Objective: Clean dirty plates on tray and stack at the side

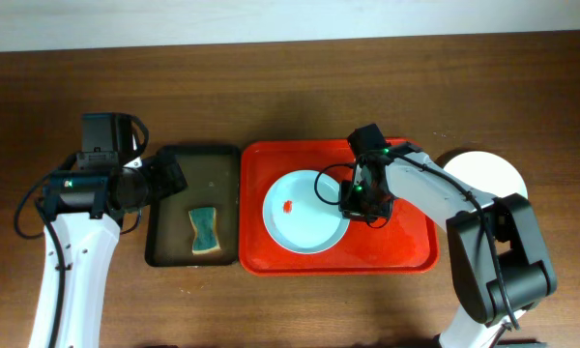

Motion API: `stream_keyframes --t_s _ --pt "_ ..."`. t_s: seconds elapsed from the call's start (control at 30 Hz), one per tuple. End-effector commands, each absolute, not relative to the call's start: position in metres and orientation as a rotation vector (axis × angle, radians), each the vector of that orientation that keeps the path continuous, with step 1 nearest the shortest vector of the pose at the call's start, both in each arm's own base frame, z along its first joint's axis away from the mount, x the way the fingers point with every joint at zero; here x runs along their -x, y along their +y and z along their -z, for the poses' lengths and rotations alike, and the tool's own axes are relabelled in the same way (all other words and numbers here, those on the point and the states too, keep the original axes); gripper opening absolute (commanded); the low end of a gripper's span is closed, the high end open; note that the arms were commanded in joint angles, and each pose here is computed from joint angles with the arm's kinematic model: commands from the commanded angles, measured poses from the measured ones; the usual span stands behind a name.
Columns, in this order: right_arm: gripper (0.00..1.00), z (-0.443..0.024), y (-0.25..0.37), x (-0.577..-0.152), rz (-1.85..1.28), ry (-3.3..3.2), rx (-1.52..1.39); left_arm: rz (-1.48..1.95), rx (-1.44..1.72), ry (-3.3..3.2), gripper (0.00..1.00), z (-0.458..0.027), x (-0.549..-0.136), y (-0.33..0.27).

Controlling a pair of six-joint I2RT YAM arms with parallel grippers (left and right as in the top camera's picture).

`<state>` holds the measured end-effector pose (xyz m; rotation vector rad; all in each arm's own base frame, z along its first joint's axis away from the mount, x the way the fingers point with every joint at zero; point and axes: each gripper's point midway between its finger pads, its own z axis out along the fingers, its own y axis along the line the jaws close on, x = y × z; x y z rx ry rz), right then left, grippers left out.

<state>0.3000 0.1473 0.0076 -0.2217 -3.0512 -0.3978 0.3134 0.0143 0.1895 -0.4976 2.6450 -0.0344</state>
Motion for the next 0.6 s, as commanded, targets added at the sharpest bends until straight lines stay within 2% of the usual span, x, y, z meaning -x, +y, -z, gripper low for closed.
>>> stream_keyframes --t_s 0.0,0.07,0.1,0.37,0.57 --pt "0.18 -0.0148 0.1470 -0.3060 0.408 -3.073 0.232 0.048 0.512 2.635 0.99 -0.1923 -0.3139 0.0141" --pt "0.09 -0.0148 0.1470 -0.3060 0.408 -3.073 0.232 0.048 0.512 2.635 0.99 -0.1923 -0.3139 0.0141" --pt "0.08 -0.0148 0.1470 -0.3060 0.408 -3.073 0.232 0.048 0.512 2.635 0.99 -0.1923 -0.3139 0.0141" --pt "0.15 -0.0149 0.1469 -0.3062 0.408 -3.073 0.232 0.048 0.511 2.636 0.99 -0.1923 -0.3139 0.0140" --pt "0.14 -0.0217 0.1473 -0.3077 0.401 -3.068 0.228 0.048 0.512 2.635 0.99 -0.1923 -0.3139 0.0141"
